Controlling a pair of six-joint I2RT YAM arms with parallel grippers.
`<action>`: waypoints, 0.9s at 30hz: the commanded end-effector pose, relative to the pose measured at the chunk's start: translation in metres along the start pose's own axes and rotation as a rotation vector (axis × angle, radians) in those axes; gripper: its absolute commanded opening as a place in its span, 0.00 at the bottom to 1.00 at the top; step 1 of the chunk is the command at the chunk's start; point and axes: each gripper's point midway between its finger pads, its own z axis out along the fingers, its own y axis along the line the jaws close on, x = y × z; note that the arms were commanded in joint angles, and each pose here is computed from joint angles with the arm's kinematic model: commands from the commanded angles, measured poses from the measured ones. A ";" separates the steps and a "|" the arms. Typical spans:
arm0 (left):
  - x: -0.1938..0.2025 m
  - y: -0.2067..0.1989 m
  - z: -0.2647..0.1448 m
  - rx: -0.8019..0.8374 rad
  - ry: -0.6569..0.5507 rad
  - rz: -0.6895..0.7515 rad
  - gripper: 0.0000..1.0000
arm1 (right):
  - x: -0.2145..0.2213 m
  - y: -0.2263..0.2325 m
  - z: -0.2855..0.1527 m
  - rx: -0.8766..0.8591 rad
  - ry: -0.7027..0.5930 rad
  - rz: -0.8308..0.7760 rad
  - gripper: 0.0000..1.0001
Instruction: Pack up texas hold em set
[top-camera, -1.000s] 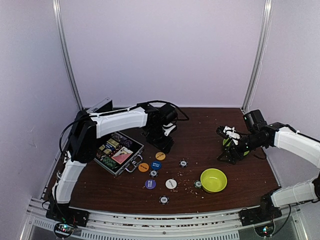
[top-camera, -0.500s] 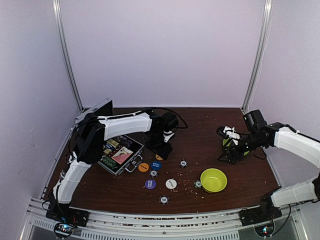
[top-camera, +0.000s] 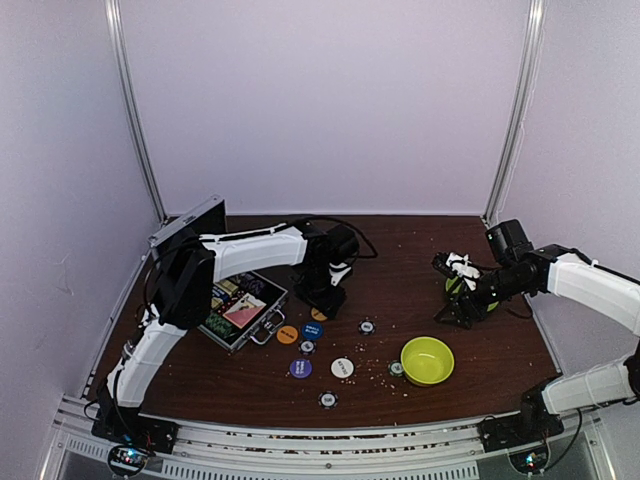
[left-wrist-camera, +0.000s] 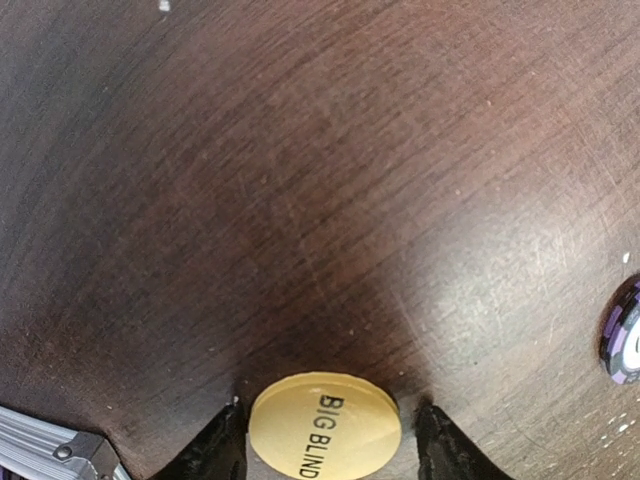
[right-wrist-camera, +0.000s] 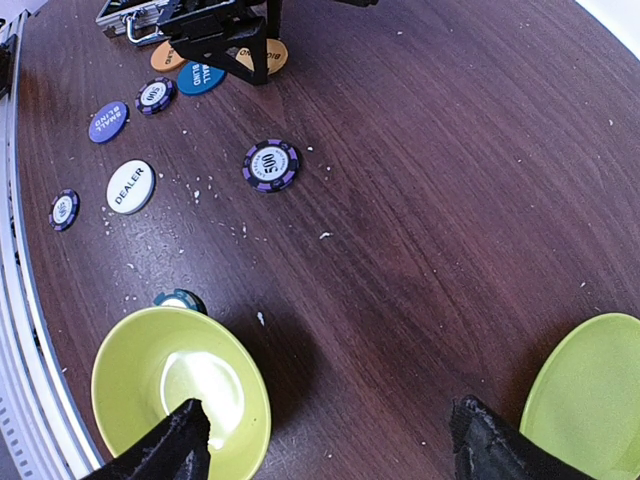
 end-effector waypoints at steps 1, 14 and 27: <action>0.009 -0.003 0.009 0.015 0.049 0.001 0.56 | -0.007 -0.003 -0.003 0.013 -0.001 -0.019 0.83; 0.057 -0.014 -0.012 0.084 0.170 0.045 0.48 | -0.006 -0.003 -0.002 0.014 0.006 -0.020 0.83; 0.075 -0.011 -0.005 0.058 0.256 0.096 0.58 | -0.006 -0.003 -0.003 0.013 0.007 -0.020 0.83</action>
